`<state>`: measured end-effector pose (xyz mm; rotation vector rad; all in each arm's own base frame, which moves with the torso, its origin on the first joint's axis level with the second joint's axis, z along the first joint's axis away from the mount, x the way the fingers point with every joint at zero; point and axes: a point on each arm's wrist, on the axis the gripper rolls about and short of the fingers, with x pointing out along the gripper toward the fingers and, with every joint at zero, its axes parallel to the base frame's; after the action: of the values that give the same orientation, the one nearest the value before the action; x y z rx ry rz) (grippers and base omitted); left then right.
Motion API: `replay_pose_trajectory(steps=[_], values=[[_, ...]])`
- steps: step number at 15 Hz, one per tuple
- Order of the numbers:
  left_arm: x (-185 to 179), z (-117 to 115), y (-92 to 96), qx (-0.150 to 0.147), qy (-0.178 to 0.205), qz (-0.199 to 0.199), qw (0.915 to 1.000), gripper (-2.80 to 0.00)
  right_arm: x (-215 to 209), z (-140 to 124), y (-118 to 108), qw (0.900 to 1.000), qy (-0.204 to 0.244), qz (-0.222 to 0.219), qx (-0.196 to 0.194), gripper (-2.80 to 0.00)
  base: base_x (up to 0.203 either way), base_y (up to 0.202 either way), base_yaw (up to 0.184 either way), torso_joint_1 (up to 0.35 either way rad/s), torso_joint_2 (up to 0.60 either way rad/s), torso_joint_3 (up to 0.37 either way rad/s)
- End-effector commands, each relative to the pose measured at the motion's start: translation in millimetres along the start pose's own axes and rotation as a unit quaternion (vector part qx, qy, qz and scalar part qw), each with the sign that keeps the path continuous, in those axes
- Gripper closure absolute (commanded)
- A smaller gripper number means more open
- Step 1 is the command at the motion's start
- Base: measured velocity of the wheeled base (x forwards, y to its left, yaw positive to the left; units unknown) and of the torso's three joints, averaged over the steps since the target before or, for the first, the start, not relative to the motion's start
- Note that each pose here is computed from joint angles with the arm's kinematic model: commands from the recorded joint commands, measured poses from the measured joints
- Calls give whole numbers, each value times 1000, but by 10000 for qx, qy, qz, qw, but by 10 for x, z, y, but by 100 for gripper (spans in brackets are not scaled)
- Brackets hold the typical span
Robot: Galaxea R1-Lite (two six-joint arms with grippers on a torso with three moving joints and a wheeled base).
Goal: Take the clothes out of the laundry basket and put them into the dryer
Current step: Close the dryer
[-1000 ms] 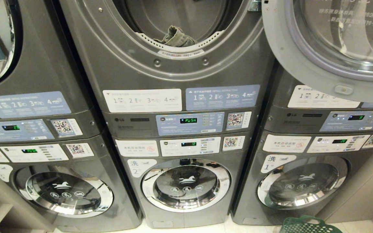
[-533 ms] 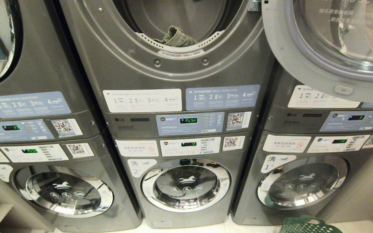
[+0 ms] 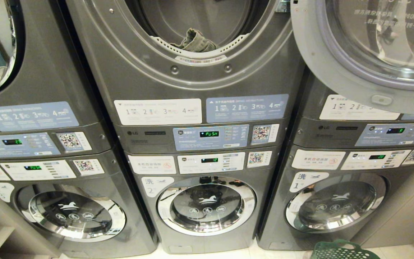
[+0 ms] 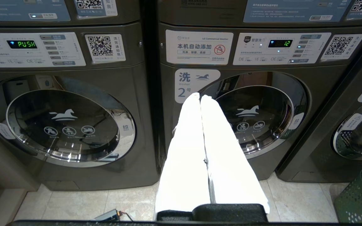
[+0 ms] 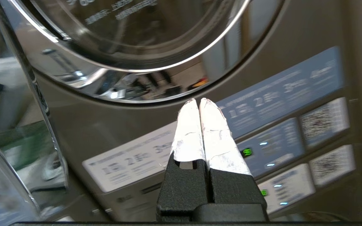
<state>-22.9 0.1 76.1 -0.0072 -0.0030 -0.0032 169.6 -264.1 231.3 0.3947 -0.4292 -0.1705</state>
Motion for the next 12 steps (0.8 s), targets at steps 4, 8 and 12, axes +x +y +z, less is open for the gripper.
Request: replay_pose_trajectory(steps=[4, 8, 12], values=[[-1, -1, 0, -2, -8, 1, 10000, 0, 243, 128, 58, 9966, 136, 712, 396, 0, 0, 0, 0, 0, 0, 0], [-1, 0, 0, -2, -6, 1, 10000, 0, 330, 88, 189, 9926, 324, 1048, 524, 0, 0, 0, 0, 0, 0, 0], [-1, 0, 0, -2, -7, 1, 10000, 0, 302, 119, 503, 9887, 343, 1348, 556, 0, 0, 0, 0, 0, 0, 0]])
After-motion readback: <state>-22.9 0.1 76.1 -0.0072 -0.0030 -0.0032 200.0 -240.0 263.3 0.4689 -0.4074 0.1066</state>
